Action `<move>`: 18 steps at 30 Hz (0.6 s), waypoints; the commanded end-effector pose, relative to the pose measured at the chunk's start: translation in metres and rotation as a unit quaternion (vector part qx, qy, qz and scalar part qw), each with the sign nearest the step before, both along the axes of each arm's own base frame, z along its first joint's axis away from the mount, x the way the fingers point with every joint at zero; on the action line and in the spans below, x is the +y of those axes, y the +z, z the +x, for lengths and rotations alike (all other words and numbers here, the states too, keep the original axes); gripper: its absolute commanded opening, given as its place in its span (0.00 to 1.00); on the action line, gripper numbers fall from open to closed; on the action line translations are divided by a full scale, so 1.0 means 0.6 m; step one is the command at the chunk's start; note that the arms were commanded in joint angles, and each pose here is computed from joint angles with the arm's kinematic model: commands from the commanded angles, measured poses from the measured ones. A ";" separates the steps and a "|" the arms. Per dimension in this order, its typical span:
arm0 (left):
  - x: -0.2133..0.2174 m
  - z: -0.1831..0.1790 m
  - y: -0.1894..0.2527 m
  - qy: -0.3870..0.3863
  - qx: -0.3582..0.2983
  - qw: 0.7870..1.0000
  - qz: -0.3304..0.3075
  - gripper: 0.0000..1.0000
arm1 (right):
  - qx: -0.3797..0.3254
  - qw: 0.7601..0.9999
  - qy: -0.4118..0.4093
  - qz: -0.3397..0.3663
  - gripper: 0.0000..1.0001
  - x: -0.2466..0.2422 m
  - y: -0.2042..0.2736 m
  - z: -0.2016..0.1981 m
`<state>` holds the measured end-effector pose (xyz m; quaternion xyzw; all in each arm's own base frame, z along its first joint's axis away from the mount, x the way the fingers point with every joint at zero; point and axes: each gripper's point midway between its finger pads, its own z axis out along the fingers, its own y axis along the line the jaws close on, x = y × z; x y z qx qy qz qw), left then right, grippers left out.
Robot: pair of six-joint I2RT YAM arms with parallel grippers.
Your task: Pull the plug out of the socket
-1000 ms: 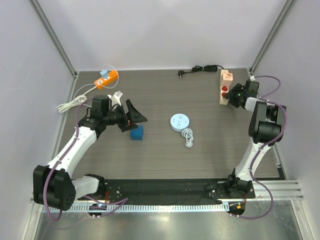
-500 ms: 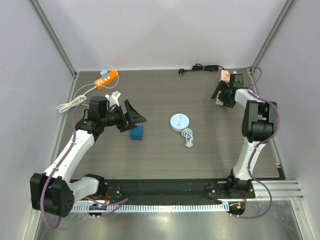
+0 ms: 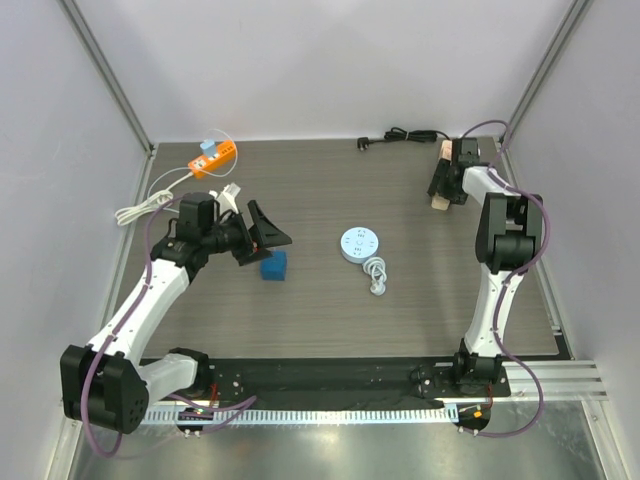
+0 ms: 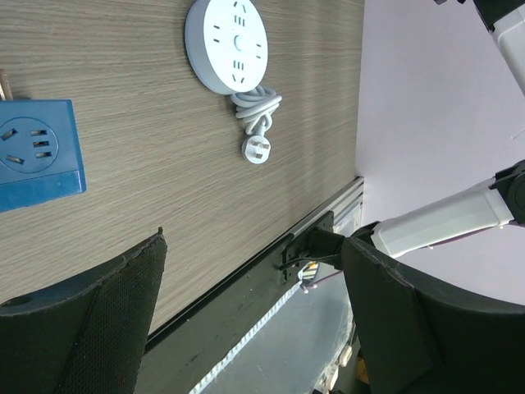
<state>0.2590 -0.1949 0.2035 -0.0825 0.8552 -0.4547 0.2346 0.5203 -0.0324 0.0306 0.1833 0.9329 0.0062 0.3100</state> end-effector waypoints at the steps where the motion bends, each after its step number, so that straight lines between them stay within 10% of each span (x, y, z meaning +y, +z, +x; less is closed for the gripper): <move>1: 0.000 0.001 0.014 0.002 -0.012 1.000 -0.002 0.88 | 0.001 1.000 0.010 -0.018 0.58 -0.004 0.005 0.010; 12: -0.029 -0.010 -0.011 -0.016 -0.006 1.000 0.001 0.88 | 0.039 0.998 0.049 0.000 0.01 0.098 -0.045 -0.117; 18: -0.085 -0.018 -0.022 -0.049 0.001 0.999 0.000 0.88 | 0.043 0.997 0.051 0.031 0.01 0.159 -0.033 -0.222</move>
